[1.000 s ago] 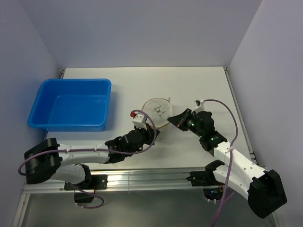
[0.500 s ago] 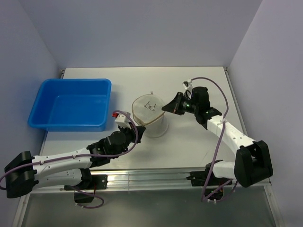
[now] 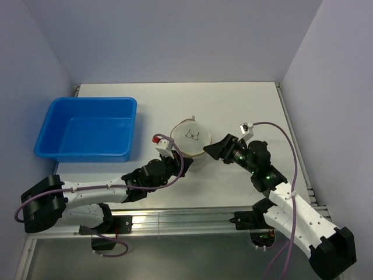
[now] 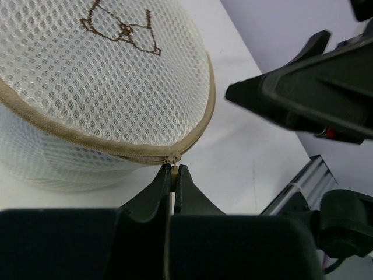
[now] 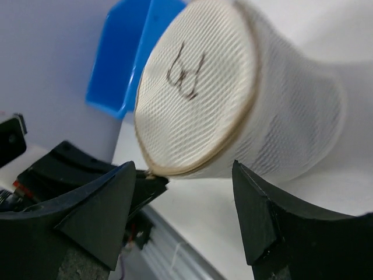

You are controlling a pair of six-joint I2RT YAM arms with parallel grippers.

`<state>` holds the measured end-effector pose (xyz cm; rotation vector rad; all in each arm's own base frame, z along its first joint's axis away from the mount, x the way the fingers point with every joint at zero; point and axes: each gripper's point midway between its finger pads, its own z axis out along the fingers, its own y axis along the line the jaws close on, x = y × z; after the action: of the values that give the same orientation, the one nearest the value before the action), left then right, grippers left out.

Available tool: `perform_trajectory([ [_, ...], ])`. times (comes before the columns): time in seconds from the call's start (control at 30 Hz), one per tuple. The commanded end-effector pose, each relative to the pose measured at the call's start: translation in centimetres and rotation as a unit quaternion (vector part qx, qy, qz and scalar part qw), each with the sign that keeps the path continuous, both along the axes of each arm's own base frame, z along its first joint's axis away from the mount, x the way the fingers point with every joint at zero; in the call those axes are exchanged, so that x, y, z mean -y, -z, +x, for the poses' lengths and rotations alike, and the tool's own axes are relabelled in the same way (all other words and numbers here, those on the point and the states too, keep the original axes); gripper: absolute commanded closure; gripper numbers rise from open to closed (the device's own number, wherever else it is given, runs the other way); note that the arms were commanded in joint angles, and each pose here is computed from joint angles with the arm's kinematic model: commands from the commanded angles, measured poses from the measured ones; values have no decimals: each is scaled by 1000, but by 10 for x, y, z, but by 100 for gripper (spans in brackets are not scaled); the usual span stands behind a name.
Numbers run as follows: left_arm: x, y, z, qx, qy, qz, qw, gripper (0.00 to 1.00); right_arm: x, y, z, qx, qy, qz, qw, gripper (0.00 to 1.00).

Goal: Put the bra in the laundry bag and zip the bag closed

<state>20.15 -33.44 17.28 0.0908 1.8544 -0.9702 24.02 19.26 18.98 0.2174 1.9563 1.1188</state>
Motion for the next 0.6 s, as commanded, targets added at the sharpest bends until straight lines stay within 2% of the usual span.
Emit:
perform_trajectory([
  [0.0,29,-45,-7,25,41,-74,996,100,-18,-9,-11,-9,-20,43,999,26],
  [0.2,33,-44,-10,21,43,-68,997,100,-40,-13,-11,-22,-58,56,997,33],
  [0.3,28,-43,-9,19,34,-69,997,100,-44,-6,-4,-34,-54,55,996,44],
  [0.4,23,-36,-9,19,30,-54,998,100,-42,-3,2,-34,-39,61,997,74],
  [0.43,21,-33,-9,16,27,-50,998,100,-41,-4,4,-31,-36,57,997,88],
  [0.5,15,-26,-8,17,19,-34,999,100,-36,1,9,-35,-22,43,998,99],
  [0.57,5,-12,-6,13,5,-2,1000,100,-29,2,14,-30,-11,33,999,100],
])
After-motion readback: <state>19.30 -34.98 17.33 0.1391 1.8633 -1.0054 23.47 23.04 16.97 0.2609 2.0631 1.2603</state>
